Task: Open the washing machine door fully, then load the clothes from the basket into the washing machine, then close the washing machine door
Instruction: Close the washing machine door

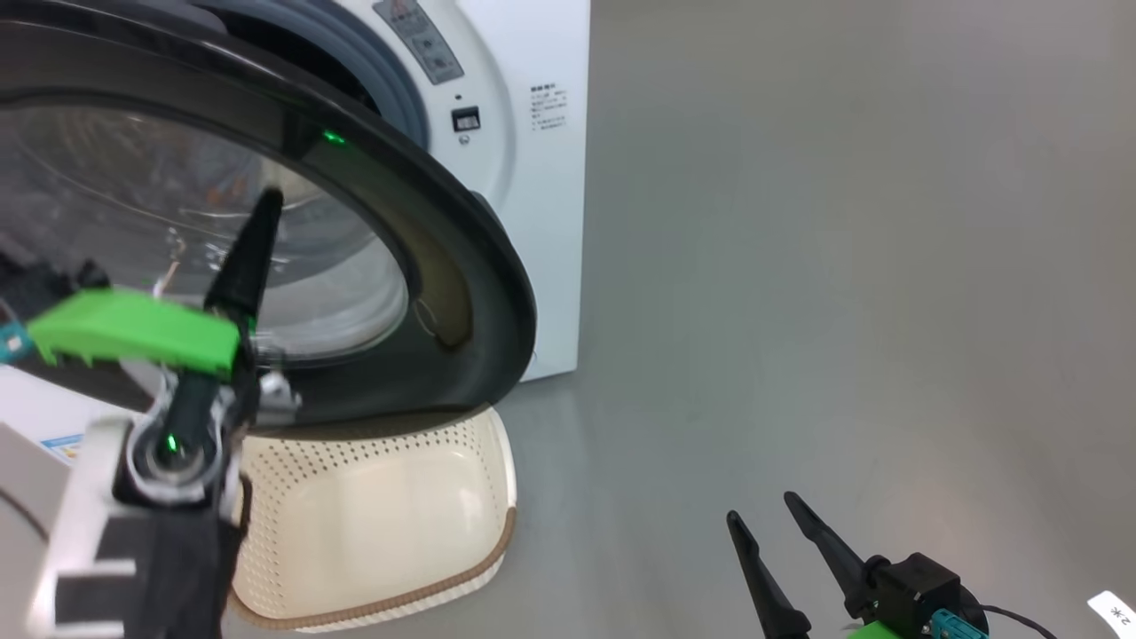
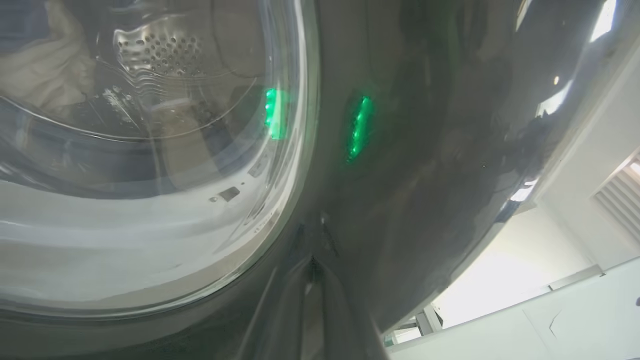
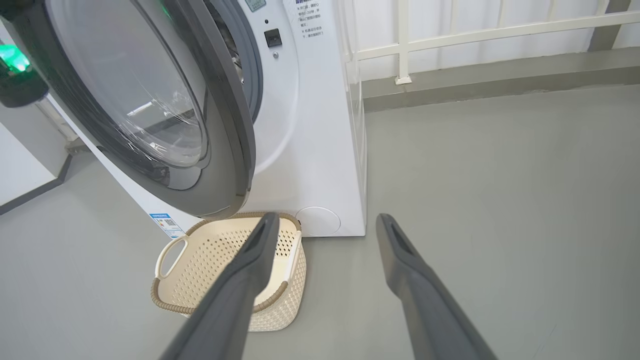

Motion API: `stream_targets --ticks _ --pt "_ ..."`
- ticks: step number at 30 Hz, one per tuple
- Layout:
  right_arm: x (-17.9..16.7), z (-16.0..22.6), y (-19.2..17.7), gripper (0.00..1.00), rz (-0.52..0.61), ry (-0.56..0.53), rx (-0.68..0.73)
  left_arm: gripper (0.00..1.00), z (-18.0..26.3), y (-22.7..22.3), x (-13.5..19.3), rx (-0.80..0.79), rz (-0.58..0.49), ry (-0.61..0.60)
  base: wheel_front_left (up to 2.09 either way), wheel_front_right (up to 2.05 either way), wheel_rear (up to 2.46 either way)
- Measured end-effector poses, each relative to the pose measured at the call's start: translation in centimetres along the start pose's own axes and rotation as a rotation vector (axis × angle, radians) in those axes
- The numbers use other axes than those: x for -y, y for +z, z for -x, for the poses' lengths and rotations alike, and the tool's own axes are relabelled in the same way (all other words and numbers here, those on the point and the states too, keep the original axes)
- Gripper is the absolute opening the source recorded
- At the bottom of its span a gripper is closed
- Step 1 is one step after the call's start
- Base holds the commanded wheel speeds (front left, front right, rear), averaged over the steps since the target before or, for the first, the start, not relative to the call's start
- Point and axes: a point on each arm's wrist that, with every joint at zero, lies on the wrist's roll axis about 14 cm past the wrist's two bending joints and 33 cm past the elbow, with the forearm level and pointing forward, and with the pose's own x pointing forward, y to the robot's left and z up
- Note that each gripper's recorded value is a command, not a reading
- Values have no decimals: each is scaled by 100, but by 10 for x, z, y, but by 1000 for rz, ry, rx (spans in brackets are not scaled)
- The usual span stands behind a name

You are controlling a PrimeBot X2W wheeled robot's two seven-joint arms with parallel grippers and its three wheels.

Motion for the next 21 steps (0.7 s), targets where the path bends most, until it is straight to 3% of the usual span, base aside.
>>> stream_targets --ticks 4,6,7,8,11,21 --pt "-3 2 4 100 1 11 16 2 28 0 -7 22 -68 25 0 0 0" --pt "-5 4 6 100 3 18 23 45 45 2 -13 49 -109 46 0 0 0" --pt "-5 5 6 100 5 20 23 77 53 4 -15 62 -138 57 0 0 0" --pt "-5 7 6 100 7 24 21 100 62 7 -18 78 -169 67 0 0 0" --pt "-8 10 5 100 9 38 20 100 87 14 -25 121 -295 102 0 0 0" --pt "-16 2 20 100 26 84 63 100 169 26 -63 239 -556 266 0 0 0"
